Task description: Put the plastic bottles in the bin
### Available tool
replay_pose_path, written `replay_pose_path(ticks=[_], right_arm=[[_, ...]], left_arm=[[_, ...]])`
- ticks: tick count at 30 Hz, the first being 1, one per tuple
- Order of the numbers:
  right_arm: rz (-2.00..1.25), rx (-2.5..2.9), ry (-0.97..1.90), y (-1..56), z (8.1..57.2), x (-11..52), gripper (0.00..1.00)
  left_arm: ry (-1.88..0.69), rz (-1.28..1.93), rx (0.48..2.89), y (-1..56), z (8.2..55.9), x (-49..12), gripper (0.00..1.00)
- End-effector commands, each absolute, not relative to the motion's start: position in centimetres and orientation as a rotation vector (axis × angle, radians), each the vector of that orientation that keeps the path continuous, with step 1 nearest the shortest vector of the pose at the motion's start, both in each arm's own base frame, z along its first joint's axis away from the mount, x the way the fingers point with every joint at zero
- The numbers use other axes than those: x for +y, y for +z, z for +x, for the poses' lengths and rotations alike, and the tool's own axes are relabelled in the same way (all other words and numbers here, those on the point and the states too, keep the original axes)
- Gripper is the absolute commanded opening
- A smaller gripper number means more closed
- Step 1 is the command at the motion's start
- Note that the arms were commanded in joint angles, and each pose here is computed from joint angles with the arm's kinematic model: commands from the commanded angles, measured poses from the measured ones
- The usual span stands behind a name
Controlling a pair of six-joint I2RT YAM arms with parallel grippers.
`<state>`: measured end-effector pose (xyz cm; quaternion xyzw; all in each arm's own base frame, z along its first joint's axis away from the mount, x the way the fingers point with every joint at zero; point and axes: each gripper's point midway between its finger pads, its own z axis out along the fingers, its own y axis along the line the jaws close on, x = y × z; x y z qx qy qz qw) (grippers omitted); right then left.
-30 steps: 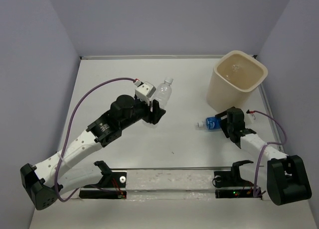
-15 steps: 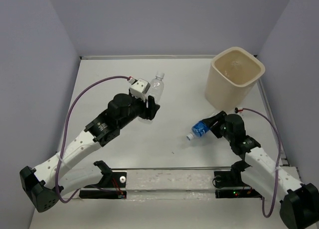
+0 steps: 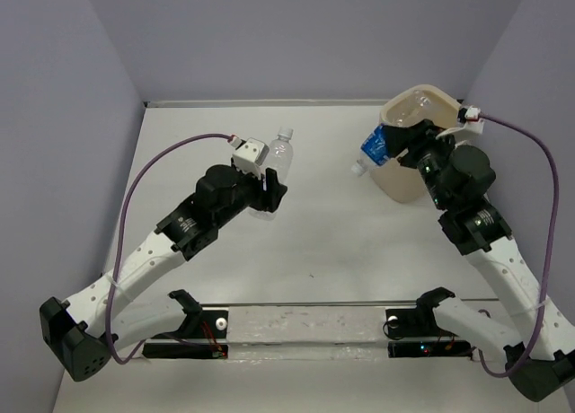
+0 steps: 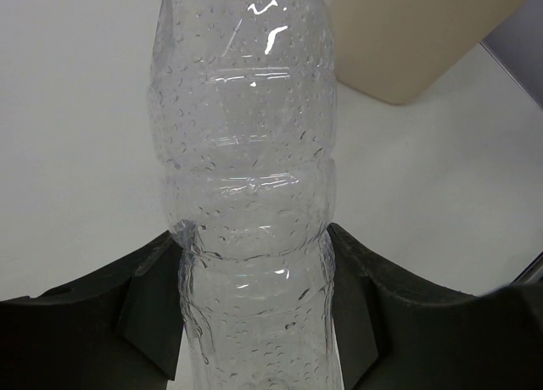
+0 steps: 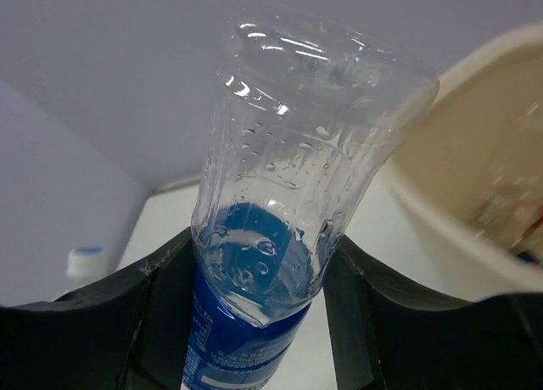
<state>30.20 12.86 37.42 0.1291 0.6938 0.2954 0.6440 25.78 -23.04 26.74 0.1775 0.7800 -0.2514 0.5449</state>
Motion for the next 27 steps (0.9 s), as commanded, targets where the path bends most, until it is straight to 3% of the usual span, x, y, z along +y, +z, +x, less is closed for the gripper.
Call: replay_pose_path(ticks=[1, 8, 15, 17, 19, 24, 27], right_arm=[[0.384, 1.302, 0.065, 45.6, 33.6, 3.8, 0.36], [0.442, 1.282, -0.251, 45.7, 38.8, -3.9, 0.36], [0.360, 1.390, -0.326, 40.1, 42.3, -4.5, 0.39], [0.346, 1.418, -0.290, 38.7, 42.5, -3.9, 0.60], [0.329, 1.445, -0.229, 38.2, 42.2, -3.0, 0.93], [0.325, 1.452, -0.091, 39.8, 40.0, -1.5, 0.98], [0.372, 1.463, -0.011, 40.7, 37.2, -1.2, 0.87]], left_arm=[[-0.692, 0.389, 1.747, 30.6, 25.9, -24.1, 0.43], [-0.806, 0.439, 1.711, 32.9, 25.8, -26.6, 0.43], [-0.904, 0.472, 1.593, 38.6, 26.8, -30.2, 0.43], [-0.922, 0.484, 1.575, 39.4, 27.4, -31.7, 0.43], [-0.951, 0.472, 1.512, 42.4, 27.8, -32.6, 0.43], [-1.000, 0.456, 1.436, 46.0, 29.6, -36.2, 0.43], [-1.036, 0.445, 1.358, 48.6, 30.3, -38.3, 0.43]])
